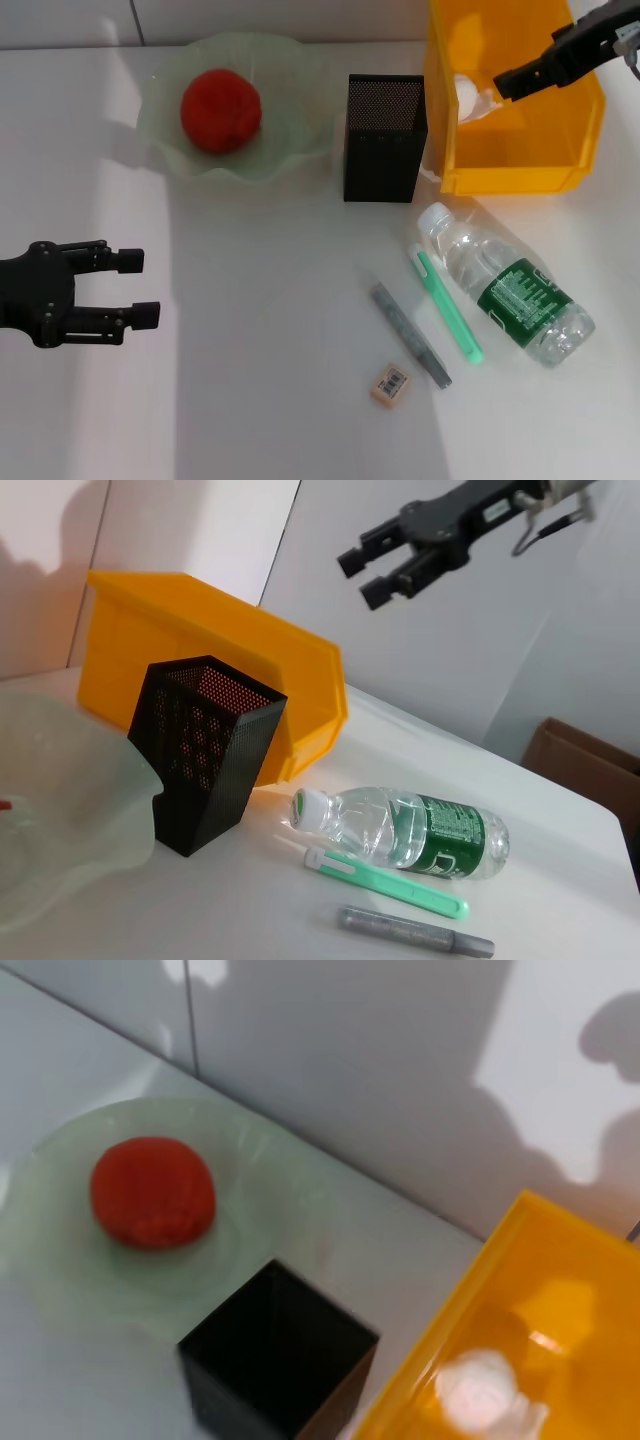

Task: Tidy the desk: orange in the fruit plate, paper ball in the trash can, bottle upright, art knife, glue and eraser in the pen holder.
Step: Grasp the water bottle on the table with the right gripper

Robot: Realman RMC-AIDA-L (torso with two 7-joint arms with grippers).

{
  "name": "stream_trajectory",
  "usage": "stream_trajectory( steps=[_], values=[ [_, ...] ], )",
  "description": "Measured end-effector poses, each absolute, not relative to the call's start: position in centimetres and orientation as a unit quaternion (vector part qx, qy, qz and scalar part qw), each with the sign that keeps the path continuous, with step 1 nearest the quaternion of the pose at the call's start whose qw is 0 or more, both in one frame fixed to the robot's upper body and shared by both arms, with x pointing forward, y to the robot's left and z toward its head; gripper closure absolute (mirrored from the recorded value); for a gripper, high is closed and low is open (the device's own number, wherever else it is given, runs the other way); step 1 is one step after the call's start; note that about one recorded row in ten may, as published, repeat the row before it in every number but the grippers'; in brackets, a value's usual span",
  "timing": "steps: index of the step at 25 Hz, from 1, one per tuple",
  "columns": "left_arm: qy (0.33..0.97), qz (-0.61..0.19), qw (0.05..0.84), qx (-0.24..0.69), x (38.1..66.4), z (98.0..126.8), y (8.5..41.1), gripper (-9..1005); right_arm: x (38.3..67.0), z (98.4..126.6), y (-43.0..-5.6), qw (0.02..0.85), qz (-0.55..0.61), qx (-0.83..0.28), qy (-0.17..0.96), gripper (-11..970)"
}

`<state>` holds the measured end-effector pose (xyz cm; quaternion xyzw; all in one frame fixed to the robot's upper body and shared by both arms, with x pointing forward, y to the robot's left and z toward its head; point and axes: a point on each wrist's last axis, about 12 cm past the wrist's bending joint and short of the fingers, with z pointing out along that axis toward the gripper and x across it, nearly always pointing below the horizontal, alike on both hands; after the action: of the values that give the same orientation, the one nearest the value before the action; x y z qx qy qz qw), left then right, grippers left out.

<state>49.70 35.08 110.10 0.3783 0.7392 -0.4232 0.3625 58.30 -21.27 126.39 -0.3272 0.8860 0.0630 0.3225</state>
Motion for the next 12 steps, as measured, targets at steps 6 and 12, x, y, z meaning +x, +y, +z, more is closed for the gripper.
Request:
stream_trajectory(
  steps=[6, 12],
  values=[
    [0.739, -0.421, 0.364, 0.379, 49.9, 110.2, 35.0, 151, 57.3, 125.2, -20.0, 0.261, 0.075, -0.337, 0.901, 141],
    [0.74, -0.419, 0.366, 0.379, 50.2, 110.2, 34.8, 151, 56.9, 121.6, -19.6, 0.176, 0.096, -0.327, 0.923, 128]
  ],
)
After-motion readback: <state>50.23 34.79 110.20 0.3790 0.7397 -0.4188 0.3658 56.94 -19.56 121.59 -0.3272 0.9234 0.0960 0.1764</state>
